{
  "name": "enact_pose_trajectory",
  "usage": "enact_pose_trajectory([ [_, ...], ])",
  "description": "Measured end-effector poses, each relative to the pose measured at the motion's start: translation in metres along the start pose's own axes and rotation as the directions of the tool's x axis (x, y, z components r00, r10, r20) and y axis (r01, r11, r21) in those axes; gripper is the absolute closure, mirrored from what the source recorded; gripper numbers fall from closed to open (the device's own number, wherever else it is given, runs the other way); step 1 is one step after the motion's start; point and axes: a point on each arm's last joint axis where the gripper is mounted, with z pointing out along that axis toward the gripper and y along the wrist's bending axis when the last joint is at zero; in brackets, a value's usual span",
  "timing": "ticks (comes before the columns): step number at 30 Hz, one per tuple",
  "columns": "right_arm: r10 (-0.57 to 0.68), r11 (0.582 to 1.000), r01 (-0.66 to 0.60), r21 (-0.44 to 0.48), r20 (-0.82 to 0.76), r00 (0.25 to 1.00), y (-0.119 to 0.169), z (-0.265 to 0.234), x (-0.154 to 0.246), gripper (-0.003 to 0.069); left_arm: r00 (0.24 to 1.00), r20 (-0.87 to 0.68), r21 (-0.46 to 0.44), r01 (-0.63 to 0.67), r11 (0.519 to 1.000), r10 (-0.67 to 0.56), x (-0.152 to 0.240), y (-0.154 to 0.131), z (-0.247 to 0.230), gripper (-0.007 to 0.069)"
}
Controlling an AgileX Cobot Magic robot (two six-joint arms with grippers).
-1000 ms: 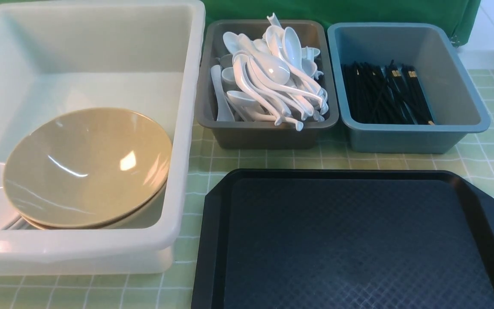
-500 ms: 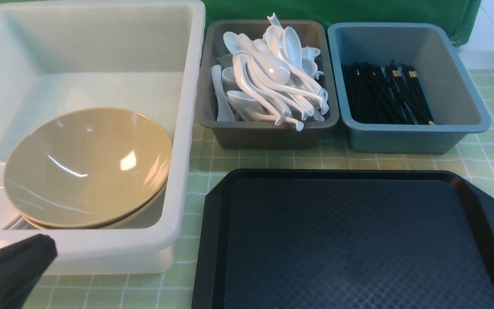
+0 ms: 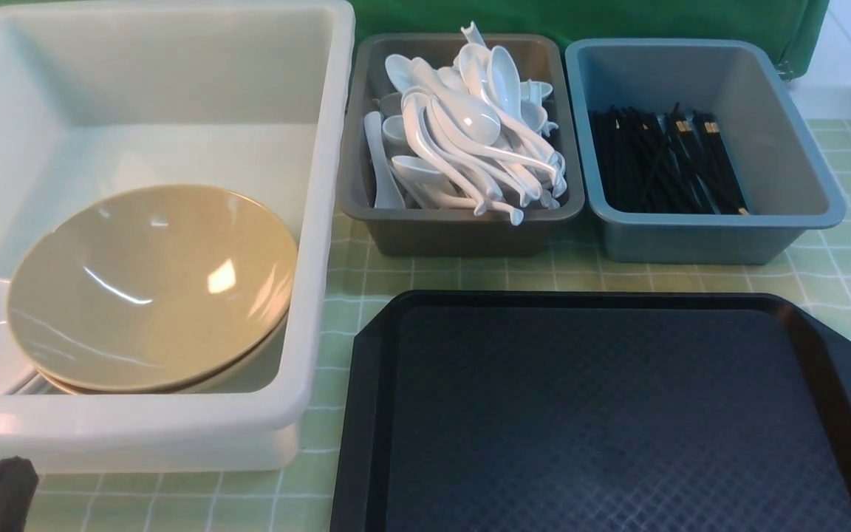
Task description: On green table put chopsticks spoon bowls plates into blue grey white boxes.
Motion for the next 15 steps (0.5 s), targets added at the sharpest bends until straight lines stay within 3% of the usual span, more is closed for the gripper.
enact_pose_trajectory([
  [15,0.0,1.0,0.0,0.0,0.0,1.0,0.0,0.0,0.0,0.0465,1.0,-0.022,0.001,0.003,1.0,-0.003,0.0014,-0.0001,-0.0003,0.0627],
])
